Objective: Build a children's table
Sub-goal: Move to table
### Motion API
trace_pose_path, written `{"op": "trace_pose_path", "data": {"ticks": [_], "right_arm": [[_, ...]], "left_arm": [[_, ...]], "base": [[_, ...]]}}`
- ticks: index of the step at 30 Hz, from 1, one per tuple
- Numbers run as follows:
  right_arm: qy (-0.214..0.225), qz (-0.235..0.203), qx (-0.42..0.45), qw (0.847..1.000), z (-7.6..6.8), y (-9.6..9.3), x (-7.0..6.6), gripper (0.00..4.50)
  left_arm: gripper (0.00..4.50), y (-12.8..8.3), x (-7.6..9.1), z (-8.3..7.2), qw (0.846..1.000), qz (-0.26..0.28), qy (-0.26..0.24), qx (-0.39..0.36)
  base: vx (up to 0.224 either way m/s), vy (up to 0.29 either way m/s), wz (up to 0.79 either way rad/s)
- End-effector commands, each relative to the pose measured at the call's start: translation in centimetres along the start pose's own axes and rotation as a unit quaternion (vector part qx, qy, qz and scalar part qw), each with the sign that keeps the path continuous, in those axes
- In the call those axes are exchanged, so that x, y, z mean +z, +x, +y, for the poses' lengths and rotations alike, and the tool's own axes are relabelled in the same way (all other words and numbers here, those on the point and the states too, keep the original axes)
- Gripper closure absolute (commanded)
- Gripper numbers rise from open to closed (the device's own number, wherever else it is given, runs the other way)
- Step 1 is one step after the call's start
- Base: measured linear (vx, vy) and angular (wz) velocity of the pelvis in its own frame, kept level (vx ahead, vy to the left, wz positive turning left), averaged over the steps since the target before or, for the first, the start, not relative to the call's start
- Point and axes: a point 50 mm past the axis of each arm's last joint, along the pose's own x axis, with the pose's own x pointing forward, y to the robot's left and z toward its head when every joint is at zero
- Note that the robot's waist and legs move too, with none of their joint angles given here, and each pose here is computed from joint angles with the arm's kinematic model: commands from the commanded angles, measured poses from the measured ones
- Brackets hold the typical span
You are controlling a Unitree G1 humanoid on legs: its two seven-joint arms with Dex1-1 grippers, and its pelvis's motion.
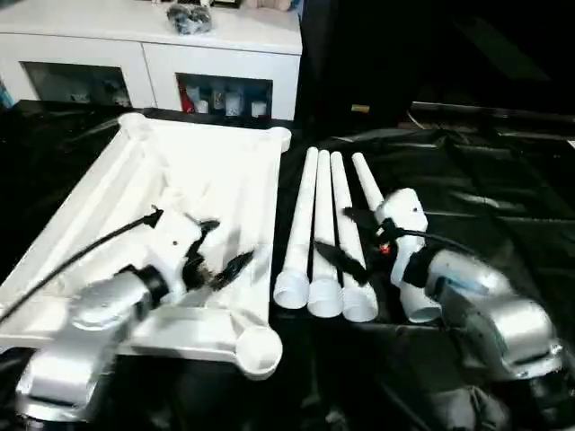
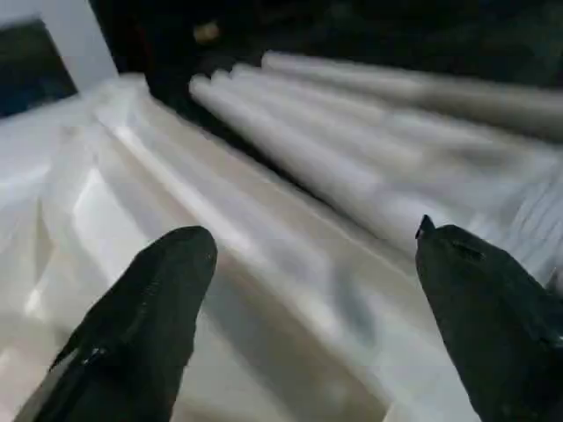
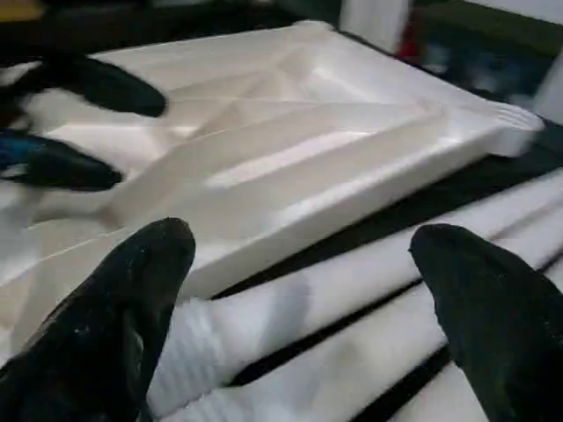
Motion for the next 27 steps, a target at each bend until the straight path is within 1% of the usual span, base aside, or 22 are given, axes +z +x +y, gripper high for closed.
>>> {"op": "trace_pose_path", "data": {"ticks": [1, 2, 4, 5, 6, 7, 10, 11, 12, 13, 14, 15, 16, 17, 18, 19, 20, 22, 25, 26, 27], "right_arm": [[-0.014, 0.018, 0.038, 0.999, 0.3, -0.2, 0.1, 0.0], [-0.026, 0.033, 0.055, 0.998, 0.4, -0.4, 0.0, 0.0], [-0.032, 0.054, 0.079, 0.995, 0.4, -0.8, -0.4, 0.0], [-0.033, 0.06, 0.088, 0.994, 0.5, -0.9, -0.6, 0.0], [-0.034, 0.065, 0.095, 0.993, 0.5, -1.0, -0.6, 0.0], [-0.035, 0.069, 0.101, 0.992, 0.5, -1.1, -0.7, 0.0], [-0.048, 0.078, 0.12, 0.989, 0.8, -1.3, -0.5, 0.0], [-0.049, 0.079, 0.12, 0.988, 0.8, -1.3, -0.4, 0.0], [-0.055, 0.084, 0.127, 0.987, 0.8, -1.4, -0.4, 0.0], [-0.057, 0.086, 0.129, 0.986, 0.8, -1.4, -0.4, 0.0], [-0.062, 0.089, 0.135, 0.985, 0.9, -1.4, -0.3, 0.0], [-0.066, 0.091, 0.142, 0.983, 0.9, -1.3, -0.2, 0.0], [-0.068, 0.092, 0.146, 0.983, 1.0, -1.3, -0.1, 0.0], [-0.072, 0.093, 0.153, 0.981, 1.0, -1.3, 0.0, 0.0], [-0.076, 0.095, 0.16, 0.98, 1.0, -1.3, 0.1, 0.0], [-0.078, 0.097, 0.164, 0.979, 1.0, -1.3, 0.1, 0.0], [-0.081, 0.099, 0.169, 0.977, 1.0, -1.3, 0.1, 0.0], [-0.089, 0.105, 0.179, 0.974, 1.1, -1.4, 0.1, 0.0], [-0.097, 0.11, 0.186, 0.972, 1.2, -1.4, 0.1, 0.0], [-0.099, 0.112, 0.187, 0.971, 1.2, -1.4, 0.1, 0.0], [-0.101, 0.112, 0.188, 0.97, 1.2, -1.4, 0.1, 0.0]], "left_arm": [[0.66, -0.3, 0.3, 0.5, 1.0, 0.004, 0.011, -0.026], [0.73, -0.6, 0.2, 0.6, 0.999, 0.011, 0.021, -0.041], [0.73, -1.3, -0.1, 0.7, 0.996, 0.027, 0.03, -0.082], [0.94, -1.6, -0.3, 0.8, 0.994, 0.035, 0.031, -0.099], [0.94, -1.8, -0.4, 0.8, 0.992, 0.043, 0.029, -0.112], [1.08, -2.1, -0.6, 0.8, 0.991, 0.051, 0.026, -0.124], [1.19, -2.6, -1.0, 0.6, 0.983, 0.078, 0.017, -0.163], [1.32, -2.6, -1.1, 0.6, 0.983, 0.079, 0.017, -0.164], [1.42, -2.8, -1.4, 0.6, 0.979, 0.095, 0.019, -0.179], [1.42, -2.9, -1.5, 0.5, 0.978, 0.1, 0.019, -0.184], [1.58, -3.0, -1.6, 0.4, 0.975, 0.109, 0.021, -0.193], [1.61, -3.2, -1.8, 0.3, 0.972, 0.12, 0.025, -0.201], [1.61, -3.3, -1.9, 0.3, 0.97, 0.126, 0.03, -0.204], [1.85, -3.3, -2.1, 0.4, 0.968, 0.138, 0.039, -0.205], [1.96, -3.5, -2.3, 0.4, 0.965, 0.149, 0.05, -0.21], [1.96, -3.5, -2.4, 0.4, 0.963, 0.156, 0.056, -0.214], [2.04, -3.5, -2.6, 0.5, 0.962, 0.16, 0.06, -0.212], [2.29, -3.7, -2.8, 0.8, 0.959, 0.174, 0.07, -0.212], [2.49, -4.0, -2.8, 1.1, 0.956, 0.185, 0.076, -0.214], [2.74, -4.1, -2.8, 1.1, 0.955, 0.188, 0.078, -0.214], [2.74, -4.2, -2.9, 1.2, 0.954, 0.192, 0.08, -0.214]], "base": [[0.0, 0.0, 0.0], [0.0, 0.0, 0.0], [0.0, 0.0, 0.0], [0.0, 0.0, 0.0], [0.0, 0.0, 0.0], [0.0, 0.0, 0.0], [0.0, 0.0, 0.0], [0.0, 0.0, 0.0], [0.0, 0.0, 0.0], [0.0, 0.0, 0.0], [0.0, 0.0, 0.0], [0.0, 0.0, 0.0], [0.0, 0.0, 0.0], [0.0, 0.0, 0.0], [0.0, 0.0, 0.0], [0.0, 0.0, 0.0], [0.0, 0.0, 0.0], [0.0, 0.0, 0.0], [0.0, 0.0, 0.0], [0.0, 0.0, 0.0], [0.0, 0.0, 0.0]]}}
